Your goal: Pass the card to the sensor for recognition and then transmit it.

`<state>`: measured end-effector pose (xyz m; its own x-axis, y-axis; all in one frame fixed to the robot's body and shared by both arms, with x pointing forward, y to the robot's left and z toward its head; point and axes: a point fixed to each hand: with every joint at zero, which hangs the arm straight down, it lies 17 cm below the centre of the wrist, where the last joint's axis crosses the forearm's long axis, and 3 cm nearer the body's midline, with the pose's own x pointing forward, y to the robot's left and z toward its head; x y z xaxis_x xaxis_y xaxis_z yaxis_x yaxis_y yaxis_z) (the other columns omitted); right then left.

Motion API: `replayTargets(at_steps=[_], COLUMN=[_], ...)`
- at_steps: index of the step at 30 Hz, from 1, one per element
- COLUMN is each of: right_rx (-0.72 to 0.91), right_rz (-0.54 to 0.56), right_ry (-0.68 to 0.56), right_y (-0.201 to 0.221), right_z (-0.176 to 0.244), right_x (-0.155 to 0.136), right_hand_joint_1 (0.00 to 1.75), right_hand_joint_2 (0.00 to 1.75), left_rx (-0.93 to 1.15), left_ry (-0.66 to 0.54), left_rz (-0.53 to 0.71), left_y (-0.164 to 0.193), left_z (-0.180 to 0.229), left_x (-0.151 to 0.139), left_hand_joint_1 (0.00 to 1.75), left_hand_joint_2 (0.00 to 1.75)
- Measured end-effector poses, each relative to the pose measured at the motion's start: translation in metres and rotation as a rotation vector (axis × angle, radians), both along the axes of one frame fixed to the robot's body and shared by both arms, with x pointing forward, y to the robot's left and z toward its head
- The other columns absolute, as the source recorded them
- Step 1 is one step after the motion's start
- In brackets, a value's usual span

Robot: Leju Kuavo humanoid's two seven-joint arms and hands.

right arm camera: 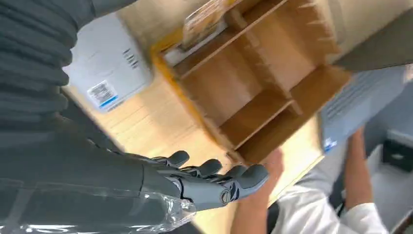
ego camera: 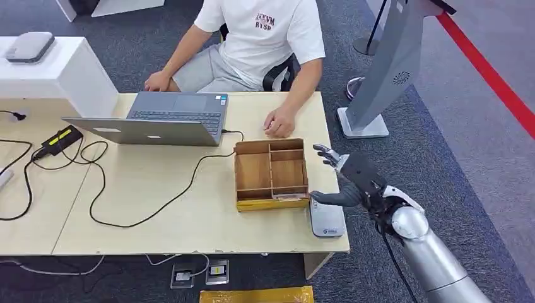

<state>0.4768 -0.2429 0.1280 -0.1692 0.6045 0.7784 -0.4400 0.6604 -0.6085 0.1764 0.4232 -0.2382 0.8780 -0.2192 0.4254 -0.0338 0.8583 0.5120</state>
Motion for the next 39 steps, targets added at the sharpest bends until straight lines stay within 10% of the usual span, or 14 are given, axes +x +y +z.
replayTargets(at_steps=[18, 39], right_rx=[-0.695, -0.650], right_rz=[-0.093, -0.004], right_ry=[-0.418, -0.518], right_y=[-0.012, 0.057], right_z=[0.032, 0.032], right_x=[-0.015, -0.033], right_hand_joint_1=[0.00, 0.00], right_hand_joint_2=[1.75, 1.75], left_rx=[0.007, 0.008], left_ry=[0.007, 0.004], left_rz=[0.014, 0.005], left_y=[0.002, -0.001], left_z=[0.000, 0.000], left_x=[-0.001, 0.002], left_hand_joint_1=[0.00, 0.00], left_hand_joint_2=[1.75, 1.75])
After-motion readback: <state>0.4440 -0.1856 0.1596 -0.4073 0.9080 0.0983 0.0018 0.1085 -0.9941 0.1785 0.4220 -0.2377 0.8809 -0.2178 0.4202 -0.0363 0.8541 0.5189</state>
